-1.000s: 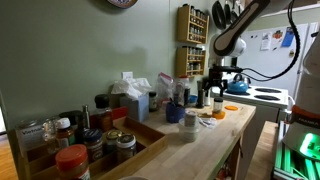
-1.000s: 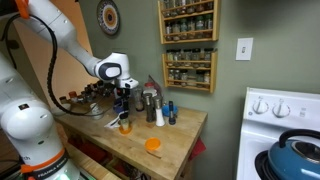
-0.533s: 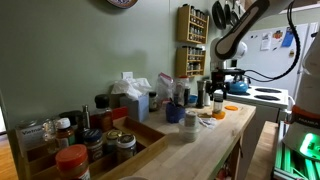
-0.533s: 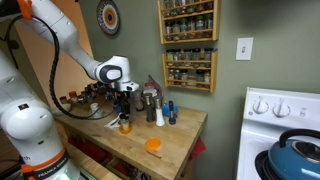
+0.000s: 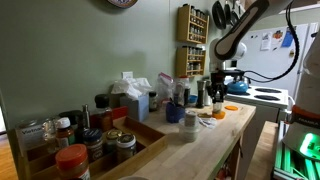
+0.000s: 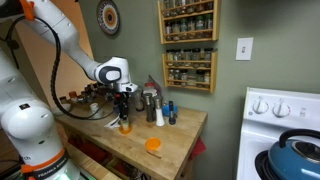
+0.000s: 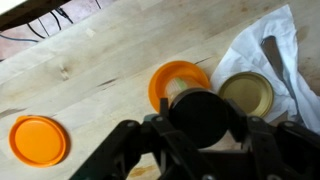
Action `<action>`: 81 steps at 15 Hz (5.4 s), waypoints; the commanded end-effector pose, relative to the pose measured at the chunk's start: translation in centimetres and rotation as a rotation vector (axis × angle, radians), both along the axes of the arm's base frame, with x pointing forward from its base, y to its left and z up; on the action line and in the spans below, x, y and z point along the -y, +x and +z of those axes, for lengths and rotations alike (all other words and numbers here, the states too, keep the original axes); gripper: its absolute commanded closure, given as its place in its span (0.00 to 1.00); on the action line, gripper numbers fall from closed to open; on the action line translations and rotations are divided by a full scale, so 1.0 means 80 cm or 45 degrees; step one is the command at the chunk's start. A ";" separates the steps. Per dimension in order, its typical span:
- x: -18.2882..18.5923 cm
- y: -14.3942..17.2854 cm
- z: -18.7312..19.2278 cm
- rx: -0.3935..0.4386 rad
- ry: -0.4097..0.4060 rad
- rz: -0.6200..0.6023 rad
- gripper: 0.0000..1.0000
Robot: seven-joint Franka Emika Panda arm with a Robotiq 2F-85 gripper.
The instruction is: Take the spice bottle out of the orange container and put it on the right side of the table
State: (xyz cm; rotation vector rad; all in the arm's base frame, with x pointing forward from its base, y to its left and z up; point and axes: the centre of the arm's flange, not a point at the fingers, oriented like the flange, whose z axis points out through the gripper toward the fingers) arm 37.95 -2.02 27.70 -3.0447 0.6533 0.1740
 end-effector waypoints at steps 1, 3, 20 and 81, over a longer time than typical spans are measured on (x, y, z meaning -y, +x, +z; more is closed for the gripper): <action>0.005 -0.002 0.003 0.022 -0.035 -0.002 0.69; 0.021 0.005 0.027 0.032 -0.038 -0.055 0.69; 0.128 0.048 0.052 -0.020 -0.039 -0.360 0.69; 0.378 0.147 0.029 -0.259 0.033 -0.686 0.69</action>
